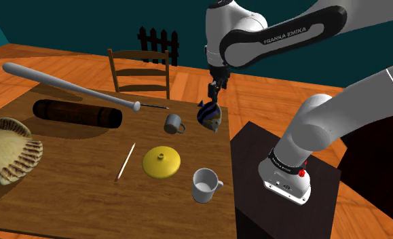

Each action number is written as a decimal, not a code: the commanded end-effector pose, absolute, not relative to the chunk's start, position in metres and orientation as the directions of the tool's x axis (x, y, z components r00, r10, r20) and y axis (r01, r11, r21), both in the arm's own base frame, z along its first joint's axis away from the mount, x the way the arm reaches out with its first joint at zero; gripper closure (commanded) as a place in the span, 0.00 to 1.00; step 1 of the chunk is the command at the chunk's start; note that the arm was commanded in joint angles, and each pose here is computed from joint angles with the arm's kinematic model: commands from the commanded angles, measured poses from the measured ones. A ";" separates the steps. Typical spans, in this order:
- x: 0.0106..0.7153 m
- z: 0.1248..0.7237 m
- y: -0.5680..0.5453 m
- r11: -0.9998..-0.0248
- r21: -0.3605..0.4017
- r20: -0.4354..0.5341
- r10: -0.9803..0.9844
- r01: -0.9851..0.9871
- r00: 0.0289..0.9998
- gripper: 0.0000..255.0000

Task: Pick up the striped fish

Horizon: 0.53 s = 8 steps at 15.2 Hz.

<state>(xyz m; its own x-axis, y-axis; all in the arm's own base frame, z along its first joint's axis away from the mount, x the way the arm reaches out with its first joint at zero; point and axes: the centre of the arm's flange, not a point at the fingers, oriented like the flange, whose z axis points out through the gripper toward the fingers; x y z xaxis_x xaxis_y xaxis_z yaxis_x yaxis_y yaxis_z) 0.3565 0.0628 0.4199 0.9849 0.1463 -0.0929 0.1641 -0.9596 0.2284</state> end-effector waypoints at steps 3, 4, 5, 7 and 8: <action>0.373 0.368 0.079 -0.942 0.269 -0.110 0.179 0.202 0.978 0.00; 0.377 0.355 0.083 -0.937 0.279 -0.115 0.186 0.212 0.976 0.00; 0.380 0.341 0.086 -0.932 0.289 -0.120 0.194 0.221 0.974 0.00; 0.387 0.315 0.092 -0.921 0.309 -0.130 0.208 0.239 0.969 0.00; 0.391 0.302 0.094 -0.915 0.318 -0.135 0.216 0.248 0.967 0.00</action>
<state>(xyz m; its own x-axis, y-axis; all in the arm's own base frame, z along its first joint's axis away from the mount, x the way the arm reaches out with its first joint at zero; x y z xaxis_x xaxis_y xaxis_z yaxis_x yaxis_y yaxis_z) 0.3890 0.0911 0.3166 0.9697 0.2062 -0.1313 0.2377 -0.9207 0.3096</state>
